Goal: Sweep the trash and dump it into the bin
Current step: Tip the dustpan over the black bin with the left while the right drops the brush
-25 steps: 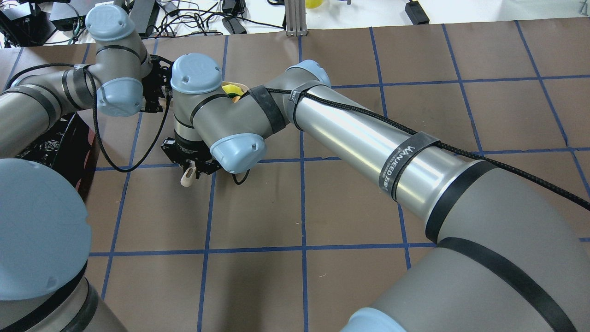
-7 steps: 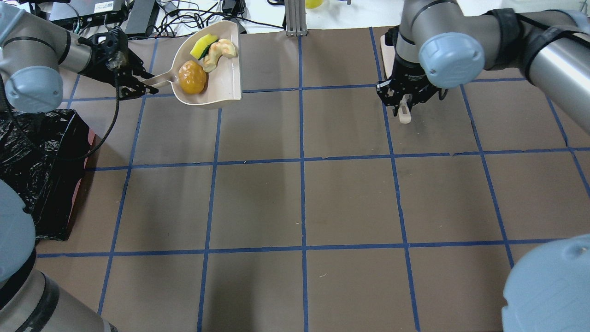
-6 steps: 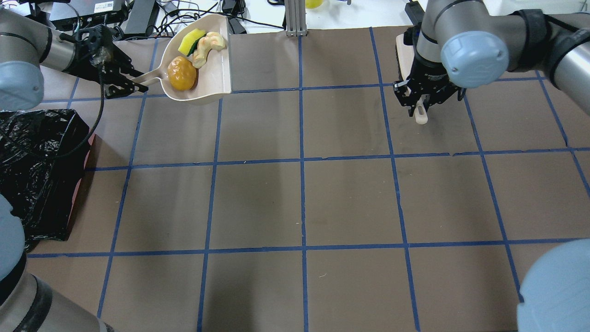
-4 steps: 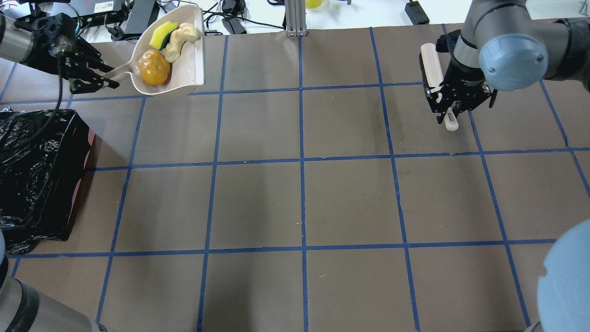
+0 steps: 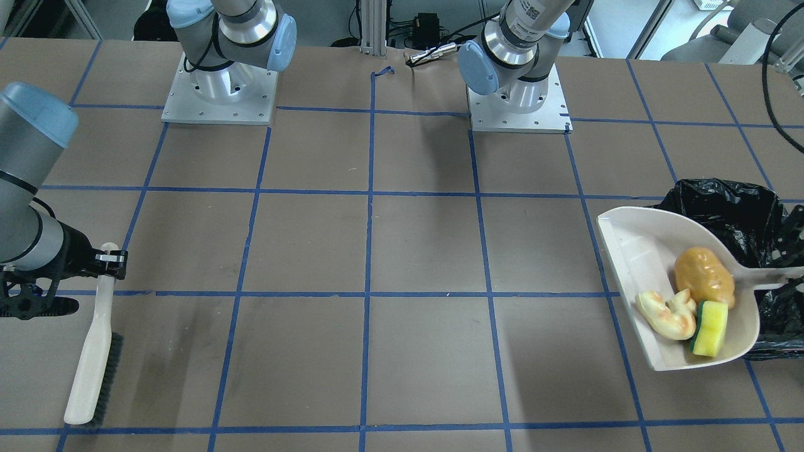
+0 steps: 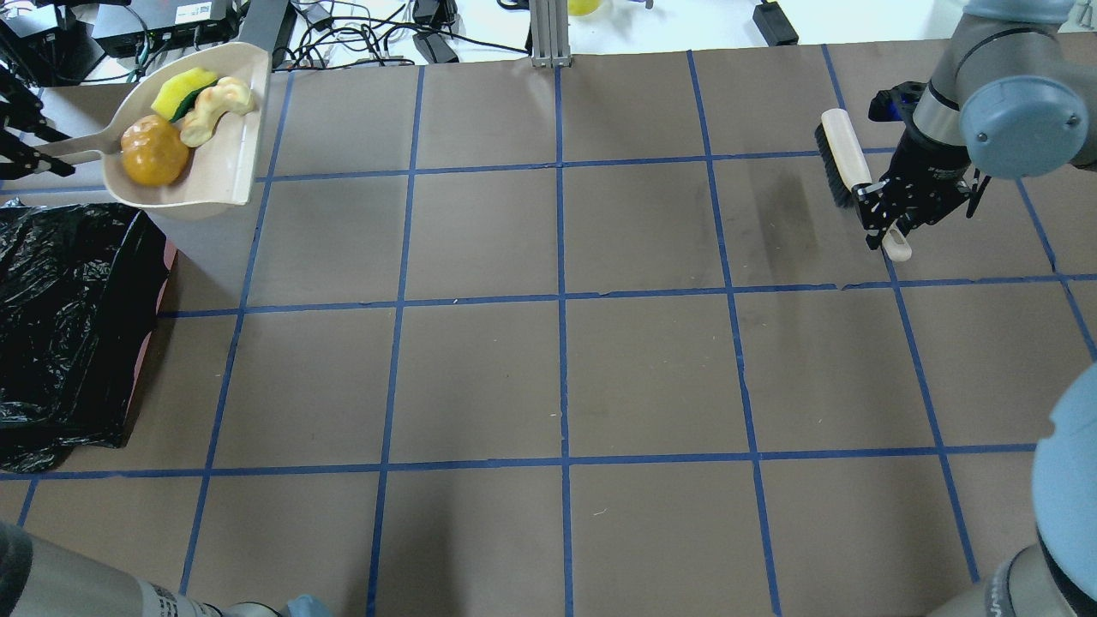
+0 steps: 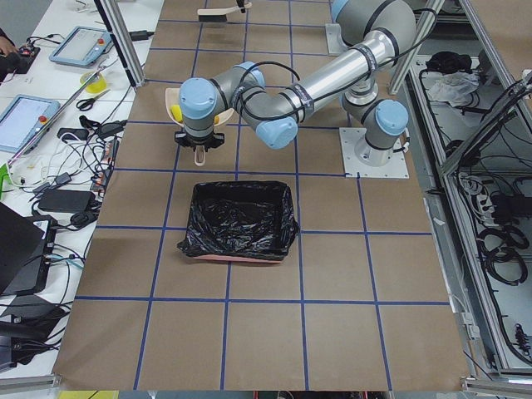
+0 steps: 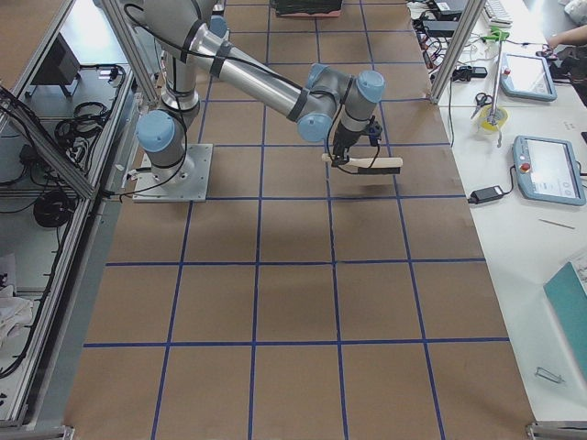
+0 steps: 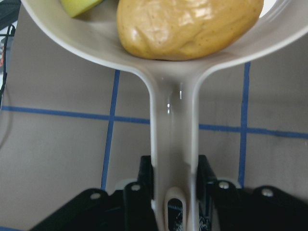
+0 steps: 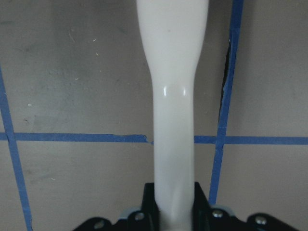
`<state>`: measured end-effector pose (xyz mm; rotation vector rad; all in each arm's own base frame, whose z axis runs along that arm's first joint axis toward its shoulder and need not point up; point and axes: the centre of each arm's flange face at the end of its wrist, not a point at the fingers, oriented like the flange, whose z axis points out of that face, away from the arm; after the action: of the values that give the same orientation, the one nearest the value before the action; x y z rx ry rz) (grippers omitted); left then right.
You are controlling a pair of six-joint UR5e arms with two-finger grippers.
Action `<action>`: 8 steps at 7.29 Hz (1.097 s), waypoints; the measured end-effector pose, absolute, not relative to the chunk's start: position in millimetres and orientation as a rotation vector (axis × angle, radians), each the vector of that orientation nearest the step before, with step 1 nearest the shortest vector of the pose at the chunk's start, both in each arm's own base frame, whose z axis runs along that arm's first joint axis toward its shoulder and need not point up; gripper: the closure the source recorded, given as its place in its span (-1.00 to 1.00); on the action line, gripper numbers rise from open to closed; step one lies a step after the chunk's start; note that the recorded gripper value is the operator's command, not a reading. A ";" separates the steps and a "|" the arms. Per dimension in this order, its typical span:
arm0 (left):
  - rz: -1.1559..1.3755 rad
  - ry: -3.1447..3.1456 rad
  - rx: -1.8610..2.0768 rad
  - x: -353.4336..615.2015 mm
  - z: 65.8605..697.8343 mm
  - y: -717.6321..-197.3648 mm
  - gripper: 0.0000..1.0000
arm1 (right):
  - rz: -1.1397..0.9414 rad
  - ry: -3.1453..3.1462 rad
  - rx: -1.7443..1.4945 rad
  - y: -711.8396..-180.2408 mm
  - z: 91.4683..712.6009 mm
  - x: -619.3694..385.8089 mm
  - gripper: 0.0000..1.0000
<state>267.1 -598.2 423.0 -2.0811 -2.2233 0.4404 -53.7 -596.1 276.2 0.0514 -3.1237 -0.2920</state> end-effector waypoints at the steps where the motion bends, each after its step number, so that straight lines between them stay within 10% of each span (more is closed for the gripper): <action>1: 0.388 -2.244 -2.122 301.3 429.5 -582.3 1.00 | -0.302 -3.127 0.060 -596.5 271.3 -60.1 1.00; 8: -0.275 -2.259 -2.435 444.4 482.1 -523.4 1.00 | -0.357 -3.130 0.009 -597.9 245.5 -88.5 1.00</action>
<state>444.4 -523.4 482.1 -2.4352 -2.2591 -0.2746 -88.5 -597.9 245.5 0.0094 -3.1296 -0.3573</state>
